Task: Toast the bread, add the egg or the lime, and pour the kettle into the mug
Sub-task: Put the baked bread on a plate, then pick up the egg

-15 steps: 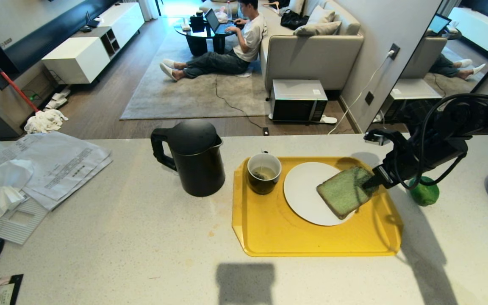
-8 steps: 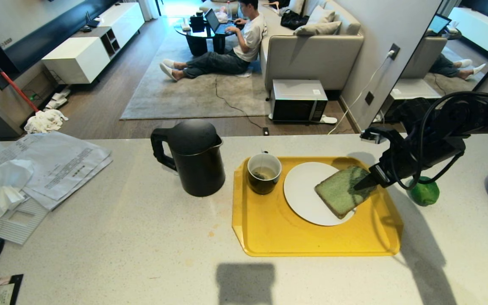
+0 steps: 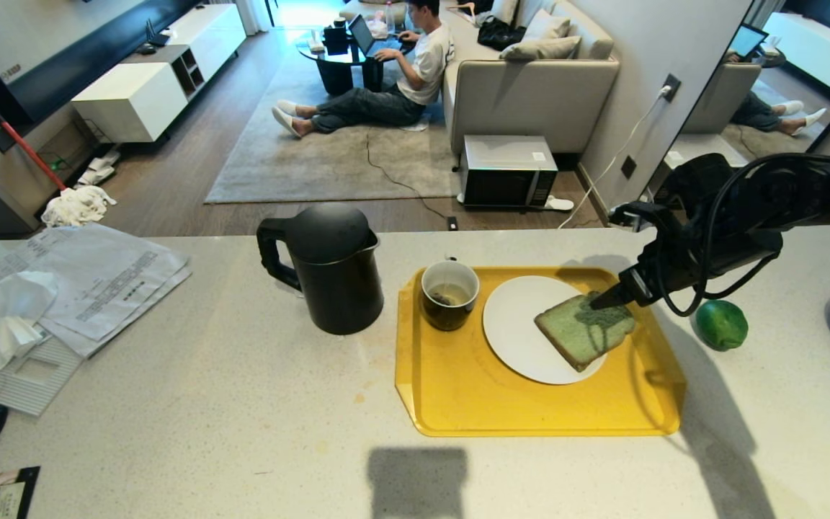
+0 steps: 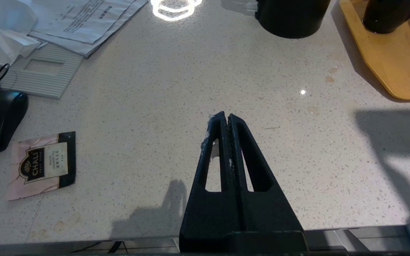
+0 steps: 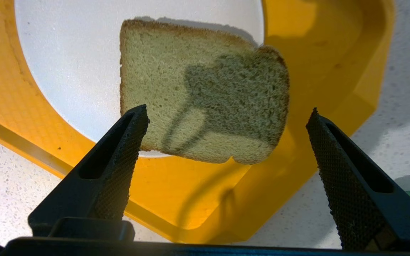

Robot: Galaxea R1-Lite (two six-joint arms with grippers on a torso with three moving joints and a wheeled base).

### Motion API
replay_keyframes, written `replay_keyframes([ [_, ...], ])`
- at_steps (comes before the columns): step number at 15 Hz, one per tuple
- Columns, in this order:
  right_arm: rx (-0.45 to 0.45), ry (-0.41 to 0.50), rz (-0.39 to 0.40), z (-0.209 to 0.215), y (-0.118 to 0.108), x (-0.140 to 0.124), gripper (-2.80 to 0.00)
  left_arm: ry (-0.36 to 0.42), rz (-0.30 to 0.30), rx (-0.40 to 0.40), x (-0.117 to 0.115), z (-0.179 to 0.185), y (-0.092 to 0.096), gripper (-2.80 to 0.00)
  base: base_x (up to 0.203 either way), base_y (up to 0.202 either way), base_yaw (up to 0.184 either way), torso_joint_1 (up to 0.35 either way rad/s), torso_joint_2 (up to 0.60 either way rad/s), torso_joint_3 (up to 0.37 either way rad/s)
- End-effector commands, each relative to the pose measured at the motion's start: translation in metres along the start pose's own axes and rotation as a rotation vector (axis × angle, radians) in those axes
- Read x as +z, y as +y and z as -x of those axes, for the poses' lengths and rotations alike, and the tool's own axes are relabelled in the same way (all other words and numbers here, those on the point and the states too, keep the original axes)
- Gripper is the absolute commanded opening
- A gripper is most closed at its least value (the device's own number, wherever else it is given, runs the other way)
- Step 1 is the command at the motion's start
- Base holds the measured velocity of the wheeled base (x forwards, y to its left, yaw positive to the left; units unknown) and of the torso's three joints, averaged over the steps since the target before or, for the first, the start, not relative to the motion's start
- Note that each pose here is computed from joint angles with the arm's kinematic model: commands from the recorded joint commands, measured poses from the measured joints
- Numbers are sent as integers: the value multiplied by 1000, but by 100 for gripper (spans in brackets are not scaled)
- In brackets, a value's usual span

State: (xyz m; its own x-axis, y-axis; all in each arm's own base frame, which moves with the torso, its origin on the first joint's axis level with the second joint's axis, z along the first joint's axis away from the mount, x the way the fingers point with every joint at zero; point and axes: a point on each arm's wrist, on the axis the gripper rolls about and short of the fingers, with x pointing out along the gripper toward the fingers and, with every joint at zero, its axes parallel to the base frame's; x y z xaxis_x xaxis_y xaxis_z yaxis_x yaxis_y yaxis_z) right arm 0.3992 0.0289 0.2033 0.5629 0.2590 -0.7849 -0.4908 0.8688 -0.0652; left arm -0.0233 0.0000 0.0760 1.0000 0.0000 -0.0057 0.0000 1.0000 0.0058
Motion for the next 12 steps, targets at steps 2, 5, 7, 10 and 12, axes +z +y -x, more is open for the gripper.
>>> replay_keyframes([
  [2,-26,-67,18,30,5,7,0,2,0,0,0,0,0,-280,0,0,0,0,0,0],
  [5,-60,-138,30,68,11,10,0,2,0,1,0,0,0,-280,0,0,0,0,0,0],
  [7,-80,-181,29,91,15,10,-280,2,0,0,0,0,0,-280,0,0,0,0,0,0],
  [10,-112,-243,31,126,23,7,-280,2,0,0,0,0,0,-280,0,0,0,0,0,0],
  [12,-142,-293,3,154,29,1,-280,2,0,2,0,0,0,-280,0,0,0,0,0,0],
])
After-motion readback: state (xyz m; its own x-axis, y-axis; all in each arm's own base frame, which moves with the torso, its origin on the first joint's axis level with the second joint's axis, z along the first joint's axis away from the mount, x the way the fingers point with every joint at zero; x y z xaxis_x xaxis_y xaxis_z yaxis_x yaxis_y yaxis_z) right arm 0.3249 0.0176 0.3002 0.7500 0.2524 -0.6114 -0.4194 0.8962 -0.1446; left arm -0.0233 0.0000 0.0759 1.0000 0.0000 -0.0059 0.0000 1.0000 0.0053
